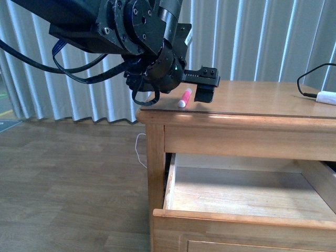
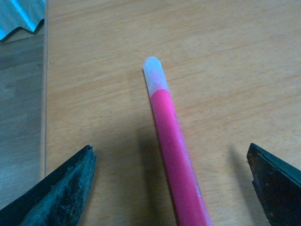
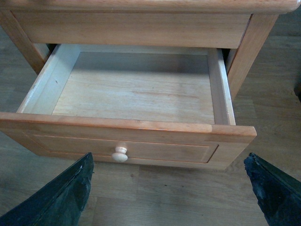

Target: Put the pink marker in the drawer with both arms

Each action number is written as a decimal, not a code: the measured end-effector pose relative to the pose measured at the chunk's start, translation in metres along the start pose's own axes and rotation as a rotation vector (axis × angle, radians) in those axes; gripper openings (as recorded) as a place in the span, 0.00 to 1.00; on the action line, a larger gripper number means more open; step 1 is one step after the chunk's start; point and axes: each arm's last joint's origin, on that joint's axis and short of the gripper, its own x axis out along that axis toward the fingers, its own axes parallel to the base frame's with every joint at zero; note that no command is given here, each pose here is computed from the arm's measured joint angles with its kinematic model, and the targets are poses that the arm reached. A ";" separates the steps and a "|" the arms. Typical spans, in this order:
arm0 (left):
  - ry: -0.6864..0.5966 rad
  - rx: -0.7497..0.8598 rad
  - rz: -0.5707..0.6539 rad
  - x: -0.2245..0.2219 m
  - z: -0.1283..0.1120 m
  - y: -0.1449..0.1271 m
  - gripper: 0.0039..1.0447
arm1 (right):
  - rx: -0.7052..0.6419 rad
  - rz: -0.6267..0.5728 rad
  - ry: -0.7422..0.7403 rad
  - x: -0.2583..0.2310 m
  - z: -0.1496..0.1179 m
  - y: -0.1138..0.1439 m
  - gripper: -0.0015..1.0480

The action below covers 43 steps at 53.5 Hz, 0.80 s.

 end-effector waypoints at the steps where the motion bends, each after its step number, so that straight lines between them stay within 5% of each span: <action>1: 0.006 0.002 -0.002 0.001 -0.001 0.000 0.94 | 0.000 0.000 0.000 0.000 0.000 0.000 0.91; 26: 0.050 0.061 0.011 0.005 -0.005 -0.004 0.93 | 0.000 0.000 0.000 0.000 0.000 0.000 0.91; 43: 0.064 0.064 -0.005 0.005 -0.006 -0.002 0.45 | 0.000 0.000 0.000 0.000 0.000 0.000 0.91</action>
